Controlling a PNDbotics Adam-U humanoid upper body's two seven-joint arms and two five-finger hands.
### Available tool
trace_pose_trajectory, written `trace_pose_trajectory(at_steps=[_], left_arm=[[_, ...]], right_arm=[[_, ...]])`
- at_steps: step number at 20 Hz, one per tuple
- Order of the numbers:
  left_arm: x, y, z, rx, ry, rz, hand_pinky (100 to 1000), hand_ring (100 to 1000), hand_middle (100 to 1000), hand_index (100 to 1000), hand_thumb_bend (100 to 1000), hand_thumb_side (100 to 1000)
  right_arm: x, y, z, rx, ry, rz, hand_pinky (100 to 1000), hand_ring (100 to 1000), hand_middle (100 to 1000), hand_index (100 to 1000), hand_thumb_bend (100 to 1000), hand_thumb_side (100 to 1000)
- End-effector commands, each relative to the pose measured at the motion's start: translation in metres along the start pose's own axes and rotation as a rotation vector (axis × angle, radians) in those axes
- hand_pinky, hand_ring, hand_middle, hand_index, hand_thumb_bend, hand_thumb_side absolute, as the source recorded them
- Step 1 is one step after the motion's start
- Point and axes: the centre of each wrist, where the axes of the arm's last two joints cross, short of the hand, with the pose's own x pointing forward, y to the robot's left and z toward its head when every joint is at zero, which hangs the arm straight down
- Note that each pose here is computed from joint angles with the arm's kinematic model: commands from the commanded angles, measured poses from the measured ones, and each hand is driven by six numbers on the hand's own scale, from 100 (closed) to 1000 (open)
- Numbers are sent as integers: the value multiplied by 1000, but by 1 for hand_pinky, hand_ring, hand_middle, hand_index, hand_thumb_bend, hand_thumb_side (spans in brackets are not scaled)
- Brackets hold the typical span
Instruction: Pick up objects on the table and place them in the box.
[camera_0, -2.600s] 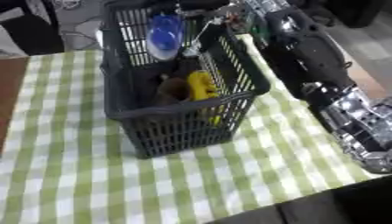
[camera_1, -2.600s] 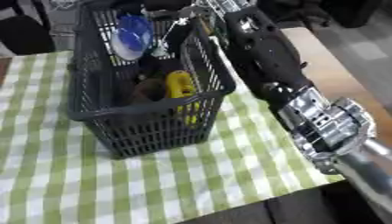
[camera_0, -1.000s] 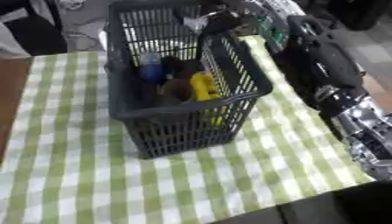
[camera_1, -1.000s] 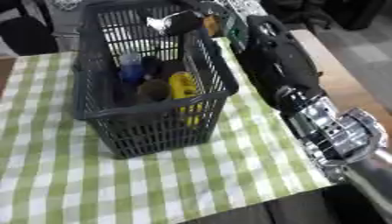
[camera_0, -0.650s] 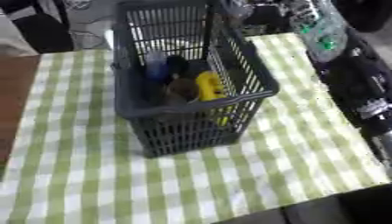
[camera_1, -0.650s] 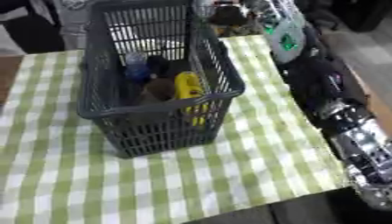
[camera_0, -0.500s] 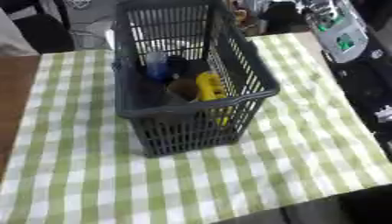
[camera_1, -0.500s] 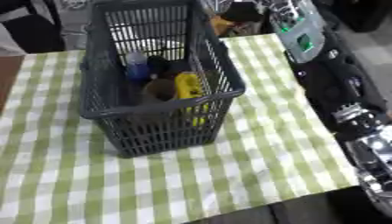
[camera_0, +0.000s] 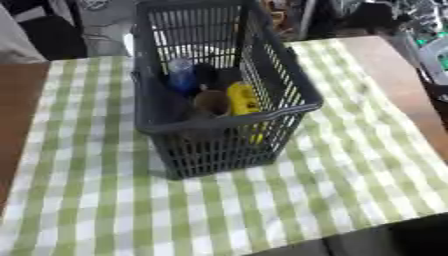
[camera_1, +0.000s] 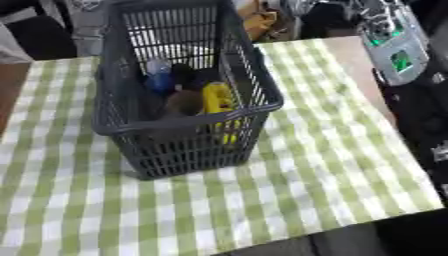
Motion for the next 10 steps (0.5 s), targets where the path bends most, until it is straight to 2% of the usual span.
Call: trace_pose_trajectory(at_steps=[1,2,3,4,5,6,7,8,9,10], left_arm=[[9,4,-9,1,-41,-11,466,704,647,758,491,691],[9,4,-9,1,-41,-11,466,704,648,758,490,692],[9,4,-9,1,-40,-12,466,704,648,758,490,692],[8,5,-9,1,-39,-12,466,704,647,758,489,692],[8,5,-9,2,-38,-13,466,704,647,758,489,692],[8,5,-8,3,-38,-14,465,704,647,758,489,693],[8,6,-8,4,-37,-14,465,705,647,758,489,693],[8,6,-8,5,-36,-15,465,705,647,758,482,696],[8,6,-8,6,-36,-14,465,705,647,758,482,696],[8,6,-8,6,-35,-13,465,705,647,758,481,697]], right_arm=[[-4,-23,5,-89,43,36,438,490,516,561,100,283],[-6,-21,10,-101,69,18,600,657,748,912,100,410],[-8,-17,16,-72,96,-7,600,657,752,912,100,429],[-10,-16,20,-44,113,-31,629,692,799,982,100,448],[-11,-17,23,-26,125,-54,629,692,799,982,100,448],[-12,-19,25,-16,134,-74,615,671,782,922,100,277],[-14,-22,29,-20,158,-91,595,646,755,837,100,323],[-15,-24,31,-28,177,-102,551,596,683,743,100,457],[-15,-26,34,-43,198,-112,551,596,683,743,100,457],[-16,-27,35,-56,212,-117,515,568,633,654,100,525]])
